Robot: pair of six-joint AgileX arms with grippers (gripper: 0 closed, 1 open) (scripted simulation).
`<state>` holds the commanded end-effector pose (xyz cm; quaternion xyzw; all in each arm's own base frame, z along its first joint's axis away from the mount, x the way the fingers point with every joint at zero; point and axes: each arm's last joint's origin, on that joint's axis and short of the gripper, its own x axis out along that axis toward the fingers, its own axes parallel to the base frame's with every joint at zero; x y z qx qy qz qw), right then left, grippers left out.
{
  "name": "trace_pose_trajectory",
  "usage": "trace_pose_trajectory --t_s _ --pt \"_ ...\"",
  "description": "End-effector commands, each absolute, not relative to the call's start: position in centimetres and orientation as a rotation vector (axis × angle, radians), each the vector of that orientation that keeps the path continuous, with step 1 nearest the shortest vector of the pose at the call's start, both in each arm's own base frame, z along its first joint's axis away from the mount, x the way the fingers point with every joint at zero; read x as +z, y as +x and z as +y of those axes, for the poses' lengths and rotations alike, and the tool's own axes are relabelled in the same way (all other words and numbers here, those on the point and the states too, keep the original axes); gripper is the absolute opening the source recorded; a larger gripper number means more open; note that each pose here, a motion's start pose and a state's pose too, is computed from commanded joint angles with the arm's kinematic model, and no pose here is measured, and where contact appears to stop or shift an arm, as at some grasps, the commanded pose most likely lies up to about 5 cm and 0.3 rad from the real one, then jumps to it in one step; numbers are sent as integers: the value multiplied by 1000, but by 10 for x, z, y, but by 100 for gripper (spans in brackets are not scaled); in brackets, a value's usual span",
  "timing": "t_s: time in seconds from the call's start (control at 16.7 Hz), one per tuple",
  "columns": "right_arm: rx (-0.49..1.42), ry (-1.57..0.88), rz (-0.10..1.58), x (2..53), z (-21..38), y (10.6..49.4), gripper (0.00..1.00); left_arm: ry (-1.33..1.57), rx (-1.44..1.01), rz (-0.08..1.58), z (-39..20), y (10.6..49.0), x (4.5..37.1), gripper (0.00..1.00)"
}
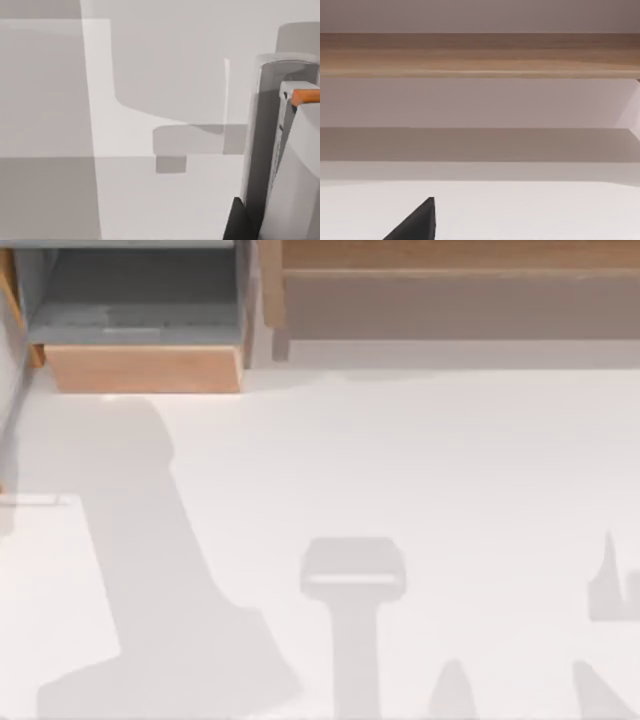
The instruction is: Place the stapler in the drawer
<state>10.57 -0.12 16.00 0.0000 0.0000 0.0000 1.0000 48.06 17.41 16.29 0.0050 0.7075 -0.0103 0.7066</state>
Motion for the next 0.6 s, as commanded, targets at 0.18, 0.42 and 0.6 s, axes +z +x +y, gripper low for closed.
trace_pose_trajectory --t_s 0.18,0.42,0.6 --pt "0 0 0 160 -1 106 100 17 -24 1571 172 482 161 0" --pt "0 0 0 160 -1 106 100 16 -21 1566 173 481 157 0" --pt "0 0 0 160 -1 106 100 11 -23 1572 174 481 153 0"
